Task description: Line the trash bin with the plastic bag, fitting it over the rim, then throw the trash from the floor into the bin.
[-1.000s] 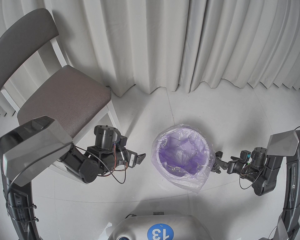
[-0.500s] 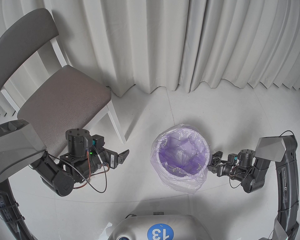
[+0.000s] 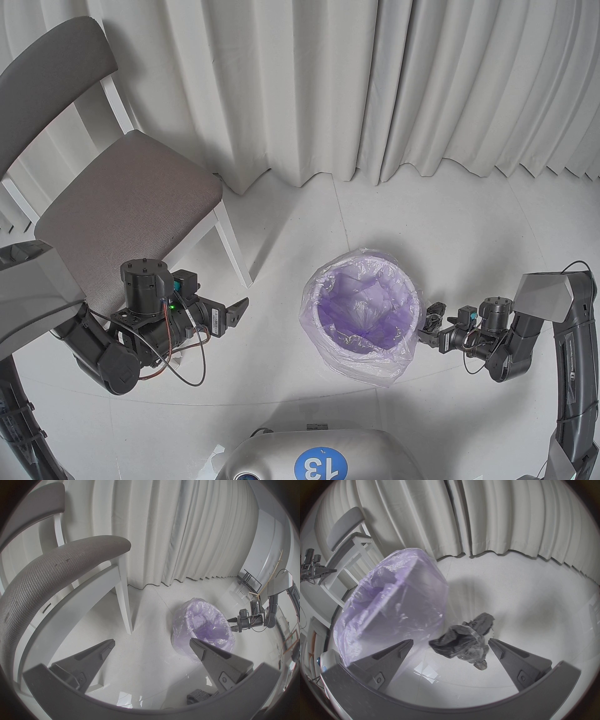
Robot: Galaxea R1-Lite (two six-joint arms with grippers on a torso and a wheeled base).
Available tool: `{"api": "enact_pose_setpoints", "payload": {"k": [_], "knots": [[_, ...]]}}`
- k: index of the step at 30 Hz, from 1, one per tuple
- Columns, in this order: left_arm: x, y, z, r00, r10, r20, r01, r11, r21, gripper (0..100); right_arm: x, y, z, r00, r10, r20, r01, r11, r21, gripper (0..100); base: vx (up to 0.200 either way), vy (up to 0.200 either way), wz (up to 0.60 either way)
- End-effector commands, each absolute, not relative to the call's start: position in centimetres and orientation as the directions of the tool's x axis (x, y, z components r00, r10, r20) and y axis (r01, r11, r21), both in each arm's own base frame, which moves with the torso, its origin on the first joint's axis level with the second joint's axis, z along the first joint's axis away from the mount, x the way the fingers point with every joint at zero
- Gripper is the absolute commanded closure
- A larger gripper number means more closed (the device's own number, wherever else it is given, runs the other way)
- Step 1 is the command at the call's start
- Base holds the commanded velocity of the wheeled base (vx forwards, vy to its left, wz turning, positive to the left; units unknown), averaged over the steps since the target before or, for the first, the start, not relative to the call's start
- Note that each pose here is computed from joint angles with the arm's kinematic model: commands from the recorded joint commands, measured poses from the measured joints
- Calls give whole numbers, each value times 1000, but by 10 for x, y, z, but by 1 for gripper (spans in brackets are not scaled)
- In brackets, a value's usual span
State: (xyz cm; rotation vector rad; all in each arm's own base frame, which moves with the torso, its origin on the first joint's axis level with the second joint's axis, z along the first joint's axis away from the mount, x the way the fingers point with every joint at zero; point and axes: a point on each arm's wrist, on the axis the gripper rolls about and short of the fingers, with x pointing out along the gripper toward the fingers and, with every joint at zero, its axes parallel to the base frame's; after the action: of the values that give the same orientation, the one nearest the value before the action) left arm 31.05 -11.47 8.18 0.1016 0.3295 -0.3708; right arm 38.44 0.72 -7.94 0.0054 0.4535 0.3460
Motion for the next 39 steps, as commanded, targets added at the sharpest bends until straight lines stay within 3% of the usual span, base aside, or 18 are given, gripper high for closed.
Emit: {"api": "enact_pose_setpoints", "payload": {"k": [1,4,23,39], "knots": [[310,-116,78,880,-342,-330,375,926,39,0,390,-3,-80,846,308,-436,-305,949,78,0,0,0,0],[308,-118,77,882,-349,-317,380,924,40,0,394,-3,-82,816,307,-489,-299,949,98,0,0,0,0],[309,-118,67,888,-343,-308,375,925,53,0,460,-13,-65,781,292,-552,-273,955,119,0,0,0,0],[308,-119,57,885,-345,-314,379,924,53,0,469,-12,-61,705,299,-643,-259,953,160,0,0,0,0]]}}
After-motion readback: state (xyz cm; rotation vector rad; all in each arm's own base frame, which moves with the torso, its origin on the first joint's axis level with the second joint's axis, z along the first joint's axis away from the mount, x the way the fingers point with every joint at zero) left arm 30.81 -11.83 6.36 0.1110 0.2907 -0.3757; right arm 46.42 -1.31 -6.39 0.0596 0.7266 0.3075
